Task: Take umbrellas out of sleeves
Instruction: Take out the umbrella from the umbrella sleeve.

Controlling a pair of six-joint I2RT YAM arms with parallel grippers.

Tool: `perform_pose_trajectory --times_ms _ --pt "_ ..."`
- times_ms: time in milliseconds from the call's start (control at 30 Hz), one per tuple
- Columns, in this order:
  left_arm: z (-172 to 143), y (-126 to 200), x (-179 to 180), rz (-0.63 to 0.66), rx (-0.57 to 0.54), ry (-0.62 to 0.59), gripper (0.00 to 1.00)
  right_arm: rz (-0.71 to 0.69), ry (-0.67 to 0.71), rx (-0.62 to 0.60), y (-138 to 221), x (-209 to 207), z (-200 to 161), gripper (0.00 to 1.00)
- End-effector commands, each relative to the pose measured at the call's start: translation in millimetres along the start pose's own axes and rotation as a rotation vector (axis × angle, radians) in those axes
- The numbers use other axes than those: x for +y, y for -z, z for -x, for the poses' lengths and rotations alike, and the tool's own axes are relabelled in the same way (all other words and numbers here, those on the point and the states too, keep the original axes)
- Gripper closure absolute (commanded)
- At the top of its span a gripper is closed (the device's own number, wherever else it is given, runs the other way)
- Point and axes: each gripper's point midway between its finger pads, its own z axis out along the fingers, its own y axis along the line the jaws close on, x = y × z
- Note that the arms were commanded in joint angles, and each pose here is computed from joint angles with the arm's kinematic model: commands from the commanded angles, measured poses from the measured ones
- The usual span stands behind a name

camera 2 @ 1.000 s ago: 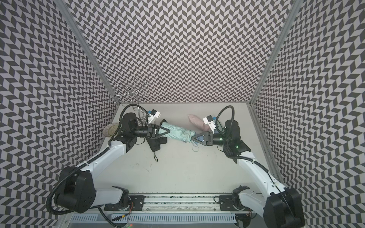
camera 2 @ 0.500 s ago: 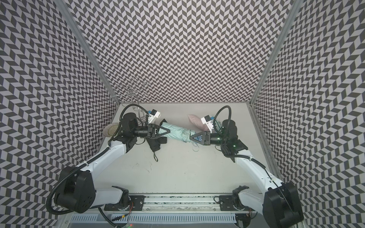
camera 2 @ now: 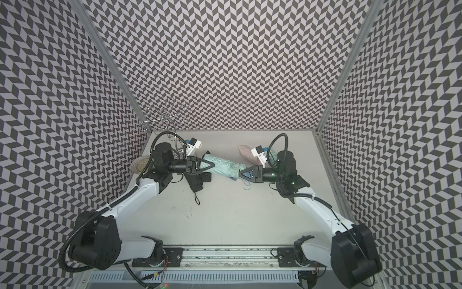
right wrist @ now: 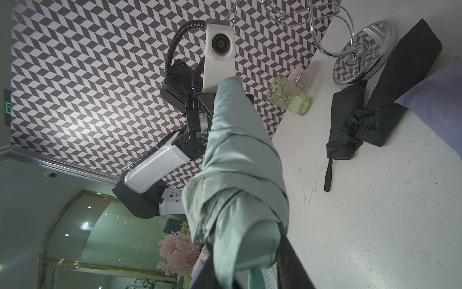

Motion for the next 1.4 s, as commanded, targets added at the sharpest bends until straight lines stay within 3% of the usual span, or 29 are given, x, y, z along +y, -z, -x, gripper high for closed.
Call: perform_pose_trajectory --times_ms 0,300,400,633,767,867,1033,1367 --pt "-12 -13 -30 -0.089 0.089 -0.09 1.0 0.049 0.091 -0.017 -12 23 13 0.68" --pt "-15 -16 -29 -0.093 0.102 -0.085 1.0 0.053 0.104 -0.029 -16 26 20 0.6" --pt "-16 -17 -28 -0.091 0.105 -0.081 1.0 0.054 0.111 -0.034 -17 28 23 0.63" --pt "-15 -19 -26 -0.083 0.11 -0.079 0.99 0.059 0.123 -0.036 -16 30 22 0.86" --pt "-10 -16 -22 -0.067 0.096 -0.075 0.48 0.065 0.113 -0.038 -9 30 20 0.91" --pt "-8 -14 -19 -0.058 0.086 -0.071 0.29 0.074 0.102 -0.049 -1 31 21 0.94" --pt "-2 -7 -16 -0.036 0.058 -0.071 0.24 0.068 0.092 -0.048 10 31 18 0.97" --pt "6 5 -14 -0.007 0.016 -0.076 0.26 0.07 0.059 -0.041 26 25 8 0.99"
